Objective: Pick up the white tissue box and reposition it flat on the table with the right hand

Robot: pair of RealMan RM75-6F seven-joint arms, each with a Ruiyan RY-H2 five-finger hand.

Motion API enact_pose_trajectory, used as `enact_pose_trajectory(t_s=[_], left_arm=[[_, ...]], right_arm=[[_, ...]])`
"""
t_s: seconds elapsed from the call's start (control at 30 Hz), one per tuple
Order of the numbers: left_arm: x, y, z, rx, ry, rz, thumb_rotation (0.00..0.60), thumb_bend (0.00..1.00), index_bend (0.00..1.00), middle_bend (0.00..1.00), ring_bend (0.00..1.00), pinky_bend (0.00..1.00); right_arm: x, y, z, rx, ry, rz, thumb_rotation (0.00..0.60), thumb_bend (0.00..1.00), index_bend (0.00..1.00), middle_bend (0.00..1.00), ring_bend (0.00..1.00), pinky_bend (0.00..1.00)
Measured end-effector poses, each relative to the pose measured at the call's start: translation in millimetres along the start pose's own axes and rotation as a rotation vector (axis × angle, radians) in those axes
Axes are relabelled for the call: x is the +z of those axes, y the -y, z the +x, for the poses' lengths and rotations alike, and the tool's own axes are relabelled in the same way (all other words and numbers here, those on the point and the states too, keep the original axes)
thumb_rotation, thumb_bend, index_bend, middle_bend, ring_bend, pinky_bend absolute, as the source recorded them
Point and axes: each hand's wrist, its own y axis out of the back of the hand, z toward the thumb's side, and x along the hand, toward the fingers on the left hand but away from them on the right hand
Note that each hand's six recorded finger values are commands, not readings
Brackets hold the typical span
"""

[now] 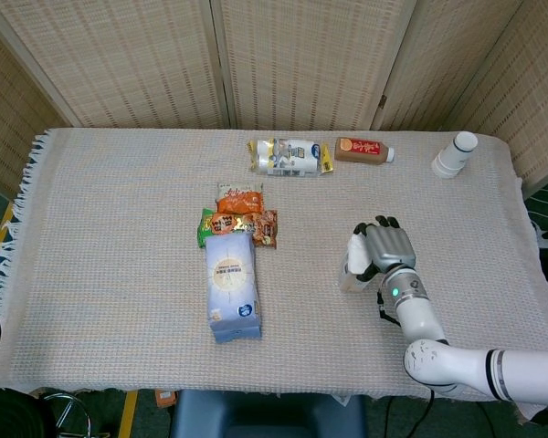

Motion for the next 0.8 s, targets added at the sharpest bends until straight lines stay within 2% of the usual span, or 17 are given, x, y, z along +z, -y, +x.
enact_pose_trajectory(t_s=[0.23, 0.4, 0.63, 0.8], left_arm=[[-1, -1, 0, 0.003, -0.002, -0.005, 0.600, 0.53, 0.14, 0.00, 0.00, 0.11], [0, -1, 0, 0.002, -0.003, -0.005, 0.600, 0.53, 0.14, 0.00, 0.00, 0.11], [0, 0, 0, 0.001, -0.002, -0.003, 0.600, 0.53, 0.14, 0.00, 0.00, 0.11], [0, 0, 0, 0.002, -0.003, -0.001, 0.600, 0.53, 0.14, 0.00, 0.00, 0.11]], right_arm=[[0, 0, 0, -0.002, 0.005, 0.004, 0.600, 0.03, 0.34, 0.35, 0.24, 0.00], [-1, -2, 0, -0.025, 0.006, 0.003, 0.600, 0.08, 0.44, 0.38, 0.27, 0.00], [-1, -7, 1, -0.063, -0.008, -0.010, 0.600, 0.17, 0.44, 0.43, 0.32, 0.00], [1, -12, 2, -0.096, -0.043, -0.049, 0.600, 0.19, 0.44, 0.45, 0.35, 0.00]])
